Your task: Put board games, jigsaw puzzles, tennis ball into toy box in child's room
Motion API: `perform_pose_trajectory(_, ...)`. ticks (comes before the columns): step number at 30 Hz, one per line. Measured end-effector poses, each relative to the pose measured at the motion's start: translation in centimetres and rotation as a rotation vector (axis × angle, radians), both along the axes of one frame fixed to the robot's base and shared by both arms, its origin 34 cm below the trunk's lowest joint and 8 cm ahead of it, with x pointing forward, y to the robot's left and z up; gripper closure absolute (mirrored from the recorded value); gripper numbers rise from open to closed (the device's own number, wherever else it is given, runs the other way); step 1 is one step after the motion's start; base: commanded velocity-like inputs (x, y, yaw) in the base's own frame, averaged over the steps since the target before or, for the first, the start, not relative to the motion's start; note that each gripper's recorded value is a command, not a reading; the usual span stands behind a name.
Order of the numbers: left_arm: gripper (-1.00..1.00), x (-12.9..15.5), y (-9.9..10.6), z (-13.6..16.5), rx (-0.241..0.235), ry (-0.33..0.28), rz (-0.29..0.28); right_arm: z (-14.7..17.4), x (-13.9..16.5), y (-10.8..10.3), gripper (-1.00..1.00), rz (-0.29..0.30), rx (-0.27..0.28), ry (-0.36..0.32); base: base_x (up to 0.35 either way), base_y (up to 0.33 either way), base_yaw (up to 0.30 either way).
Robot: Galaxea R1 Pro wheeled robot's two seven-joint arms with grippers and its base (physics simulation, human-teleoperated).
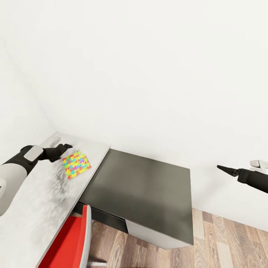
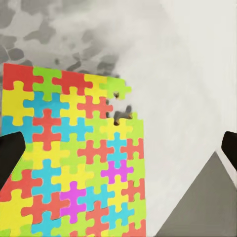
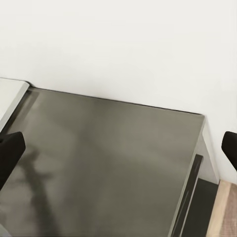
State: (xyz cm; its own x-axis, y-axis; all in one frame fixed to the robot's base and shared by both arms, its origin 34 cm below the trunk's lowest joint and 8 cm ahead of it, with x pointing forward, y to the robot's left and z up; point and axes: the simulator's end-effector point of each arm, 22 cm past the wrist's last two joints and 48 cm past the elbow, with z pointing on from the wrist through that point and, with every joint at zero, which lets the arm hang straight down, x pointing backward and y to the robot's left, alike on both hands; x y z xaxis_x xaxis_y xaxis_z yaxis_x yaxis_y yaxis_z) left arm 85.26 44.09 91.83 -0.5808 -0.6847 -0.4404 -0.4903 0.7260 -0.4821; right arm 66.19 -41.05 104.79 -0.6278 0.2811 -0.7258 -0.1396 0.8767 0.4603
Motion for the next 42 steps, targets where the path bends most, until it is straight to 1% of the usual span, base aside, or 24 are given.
perform_pose_trajectory(2,-1.0,0.2,0.2,0.1,0.013,0.0,-0.001,-0.2,0.0,0.0,-1.0,0.0,0.0,0.003,0.0,0.0,0.0)
perform_pose_trajectory(3,-1.0,0.3,0.5,0.2,0.034,0.001,-0.007,-0.2,0.0,0.0,-1.0,0.001,0.0,0.004,0.0,0.0,0.0)
perform_pose_trajectory(4,-1.0,0.3,0.9,0.2,0.072,0.008,-0.022,-0.3,0.0,0.1,-1.0,0.001,0.001,0.006,0.0,0.0,0.0)
perform_pose_trajectory(6,-1.0,0.2,1.3,-0.1,0.109,0.019,-0.038,-0.5,0.0,0.1,-1.0,0.001,0.001,0.009,0.0,0.0,0.0)
perform_pose_trajectory(7,-1.0,0.2,1.7,-0.2,0.138,0.022,-0.045,-0.6,0.0,0.1,-1.0,0.001,0.001,0.011,0.0,0.0,0.0)
perform_pose_trajectory(8,-1.0,0.3,1.9,-0.2,0.152,0.019,-0.045,-0.7,0.1,0.1,-1.0,0.001,0.001,0.013,0.0,0.0,0.0)
perform_pose_trajectory(9,-1.0,0.4,2.4,-0.2,0.177,0.009,-0.043,-0.8,0.1,0.1,-1.0,0.001,0.001,0.014,0.0,0.0,0.0)
perform_pose_trajectory(12,-1.0,0.5,3.1,-0.5,0.212,-0.005,-0.035,-1.0,0.1,0.1,-1.0,0.001,0.001,0.019,0.0,0.0,0.0)
perform_pose_trajectory(16,-1.0,0.1,3.5,-1.5,0.225,-0.003,-0.028,-1.4,0.1,0.1,-1.0,0.0,0.001,0.025,0.0,0.0,0.0)
perform_pose_trajectory(27,-1.0,-0.3,3.4,-3.2,0.217,0.002,-0.026,-2.3,0.1,0.0,-1.0,0.0,0.0,0.042,0.0,0.0,0.0)
perform_pose_trajectory(33,-1.0,-0.8,3.2,-4.4,0.202,0.009,-0.031,-2.9,0.2,0.0,-1.0,0.0,0.0,0.052,0.0,0.0,0.0)
perform_pose_trajectory(36,-1.0,-1.0,3.0,-4.8,0.186,0.003,-0.041,-3.1,0.2,0.0,-1.0,0.0,0.0,0.057,0.0,0.0,0.0)
perform_pose_trajectory(38,-1.0,-1.0,3.2,-4.8,0.167,-0.005,-0.031,-3.3,0.2,0.0,-1.0,0.001,0.001,0.06,0.0,0.0,0.0)
perform_pose_trajectory(39,-1.0,-0.9,3.4,-4.7,0.145,-0.015,-0.017,-3.4,0.2,0.1,-1.0,0.001,0.001,0.062,0.0,0.0,0.0)
perform_pose_trajectory(42,-1.0,-0.9,3.9,-4.6,0.101,-0.034,0.011,-3.7,0.2,0.1,-1.0,0.001,0.001,0.067,0.0,0.0,0.0)
